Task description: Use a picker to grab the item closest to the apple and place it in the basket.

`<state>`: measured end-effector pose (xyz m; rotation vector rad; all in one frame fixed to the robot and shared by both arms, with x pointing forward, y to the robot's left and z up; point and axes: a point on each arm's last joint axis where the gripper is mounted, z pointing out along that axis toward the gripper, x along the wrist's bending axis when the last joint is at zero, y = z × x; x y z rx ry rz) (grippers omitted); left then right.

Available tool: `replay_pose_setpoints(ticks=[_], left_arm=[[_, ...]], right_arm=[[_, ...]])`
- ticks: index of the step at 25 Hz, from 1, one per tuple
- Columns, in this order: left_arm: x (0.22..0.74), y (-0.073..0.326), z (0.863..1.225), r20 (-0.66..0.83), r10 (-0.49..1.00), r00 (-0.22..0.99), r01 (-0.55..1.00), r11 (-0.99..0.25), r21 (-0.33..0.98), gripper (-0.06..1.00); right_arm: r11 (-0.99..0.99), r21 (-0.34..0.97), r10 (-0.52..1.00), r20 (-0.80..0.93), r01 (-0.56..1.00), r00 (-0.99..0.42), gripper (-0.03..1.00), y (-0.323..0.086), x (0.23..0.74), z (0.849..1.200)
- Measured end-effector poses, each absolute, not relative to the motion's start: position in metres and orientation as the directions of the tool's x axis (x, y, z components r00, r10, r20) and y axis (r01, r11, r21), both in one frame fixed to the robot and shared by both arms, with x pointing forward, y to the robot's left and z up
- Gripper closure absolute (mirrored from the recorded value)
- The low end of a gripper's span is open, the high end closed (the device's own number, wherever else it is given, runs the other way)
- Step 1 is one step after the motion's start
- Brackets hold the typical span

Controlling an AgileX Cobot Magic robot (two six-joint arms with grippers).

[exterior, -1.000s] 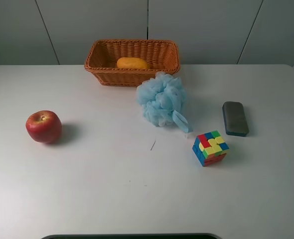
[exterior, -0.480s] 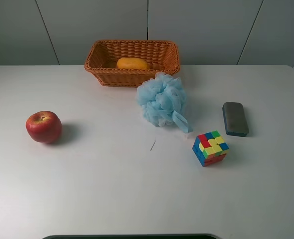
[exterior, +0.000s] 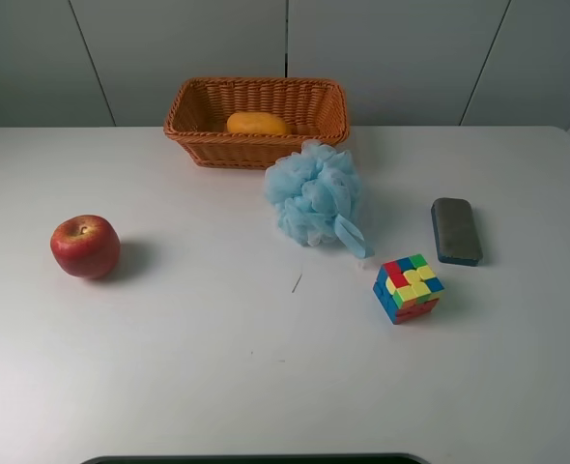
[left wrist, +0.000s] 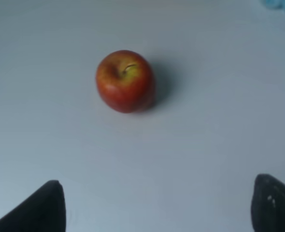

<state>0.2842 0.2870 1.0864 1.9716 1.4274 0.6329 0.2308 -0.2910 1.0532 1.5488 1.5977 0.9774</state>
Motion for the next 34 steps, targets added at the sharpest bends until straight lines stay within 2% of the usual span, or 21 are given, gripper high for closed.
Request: replay_pose_setpoints(ticks=[4, 10, 14, 34], left_arm=[[0.267, 0.294, 1.075, 0.040, 0.981, 0.191, 0.623, -0.153, 0.767, 0.21], [0.243, 0.294, 1.057, 0.043, 0.992, 0.116, 0.524, -0.098, 0.846, 0.21], [0.231, 0.294, 1.055, 0.051, 0.993, 0.108, 0.462, -0.096, 0.882, 0.21], [0.230, 0.294, 1.055, 0.053, 0.993, 0.107, 0.457, -0.096, 0.884, 0.21]], right_arm=[[0.002, 0.881, 0.999, 0.021, 0.474, -0.044, 0.27, -0.291, 0.231, 1.053], [0.002, 0.881, 0.999, 0.021, 0.474, -0.044, 0.27, -0.291, 0.231, 1.053], [0.002, 0.881, 0.999, 0.021, 0.474, -0.044, 0.27, -0.291, 0.231, 1.053], [-0.009, 0.880, 0.999, 0.031, 0.474, -0.039, 0.27, -0.291, 0.231, 1.053]])
